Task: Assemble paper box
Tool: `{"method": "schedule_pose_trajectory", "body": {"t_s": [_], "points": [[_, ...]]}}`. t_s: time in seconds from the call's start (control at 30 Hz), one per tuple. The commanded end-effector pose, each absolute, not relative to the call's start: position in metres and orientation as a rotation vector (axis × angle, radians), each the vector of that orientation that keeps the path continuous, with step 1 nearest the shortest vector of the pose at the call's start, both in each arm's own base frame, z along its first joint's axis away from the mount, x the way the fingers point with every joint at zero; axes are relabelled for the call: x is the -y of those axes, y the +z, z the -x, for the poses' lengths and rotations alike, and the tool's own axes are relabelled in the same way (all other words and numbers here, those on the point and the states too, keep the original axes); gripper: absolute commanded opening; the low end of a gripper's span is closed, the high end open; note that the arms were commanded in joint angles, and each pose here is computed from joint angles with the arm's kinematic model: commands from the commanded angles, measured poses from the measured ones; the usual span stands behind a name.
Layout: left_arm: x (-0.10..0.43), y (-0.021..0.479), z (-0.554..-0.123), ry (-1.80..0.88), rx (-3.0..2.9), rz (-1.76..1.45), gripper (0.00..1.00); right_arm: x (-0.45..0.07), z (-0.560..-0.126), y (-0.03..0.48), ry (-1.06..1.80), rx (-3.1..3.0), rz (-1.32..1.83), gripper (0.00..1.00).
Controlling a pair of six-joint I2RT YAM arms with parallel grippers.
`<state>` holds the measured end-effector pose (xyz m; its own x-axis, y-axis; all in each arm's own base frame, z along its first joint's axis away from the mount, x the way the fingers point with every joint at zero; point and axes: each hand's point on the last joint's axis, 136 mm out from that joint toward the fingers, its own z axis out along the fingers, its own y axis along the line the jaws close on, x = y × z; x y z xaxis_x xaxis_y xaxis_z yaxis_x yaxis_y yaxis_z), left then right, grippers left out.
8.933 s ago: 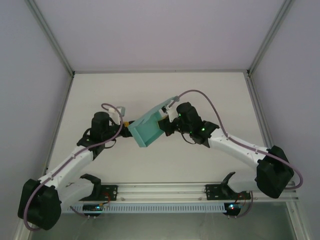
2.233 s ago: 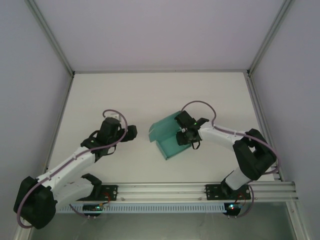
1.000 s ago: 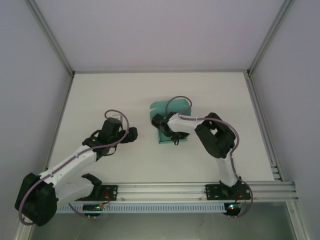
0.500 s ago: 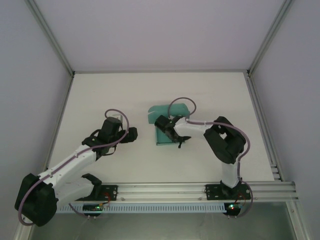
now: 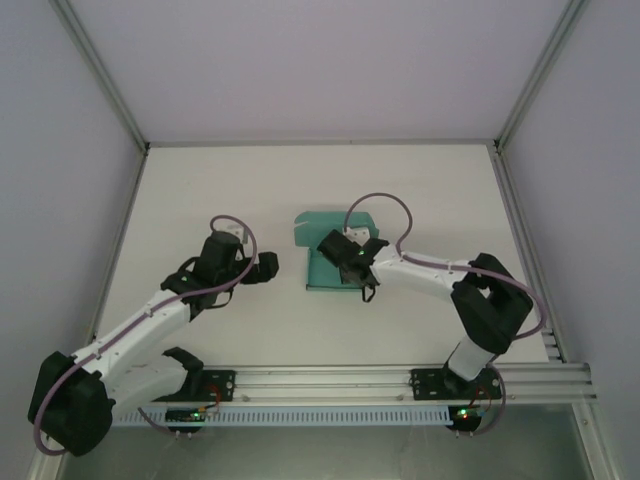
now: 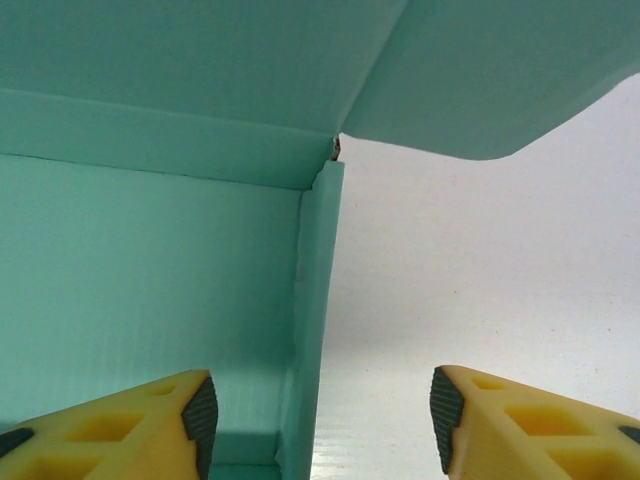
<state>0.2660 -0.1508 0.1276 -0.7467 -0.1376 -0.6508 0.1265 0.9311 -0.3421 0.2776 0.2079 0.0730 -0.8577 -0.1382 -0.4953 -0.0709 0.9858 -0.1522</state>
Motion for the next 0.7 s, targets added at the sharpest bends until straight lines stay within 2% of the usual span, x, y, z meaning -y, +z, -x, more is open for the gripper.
{"method": "schedule_pose_trajectory", "body": {"t_s": [0.0, 0.13, 0.17, 0.33, 0.57, 0.67], "points": [[0.160, 0.149, -0.273, -0.516, -2.315, -0.061, 1.00, -0.203, -0.282, 0.094, -0.119, -2.536, 0.133, 0.69], [0.178, 0.164, -0.280, -0.535, -2.293, -0.238, 1.00, -0.202, -0.293, 0.133, 0.015, -2.423, 0.316, 0.95], [0.183, 0.169, -0.282, -0.541, -2.288, -0.284, 1.00, -0.201, -0.295, 0.144, 0.054, -2.389, 0.356, 0.99], [0.217, 0.188, -0.298, -0.577, -2.215, -0.569, 1.00, -0.218, -0.290, 0.182, 0.419, -2.182, 0.756, 0.99], [0.246, 0.189, -0.319, -0.535, -2.229, -0.910, 0.99, -0.203, -0.319, 0.184, 0.370, -2.237, 1.025, 0.99], [0.254, 0.182, -0.325, -0.525, -2.225, -1.036, 0.95, -0.200, -0.333, 0.177, 0.392, -2.298, 1.093, 0.93]]}}
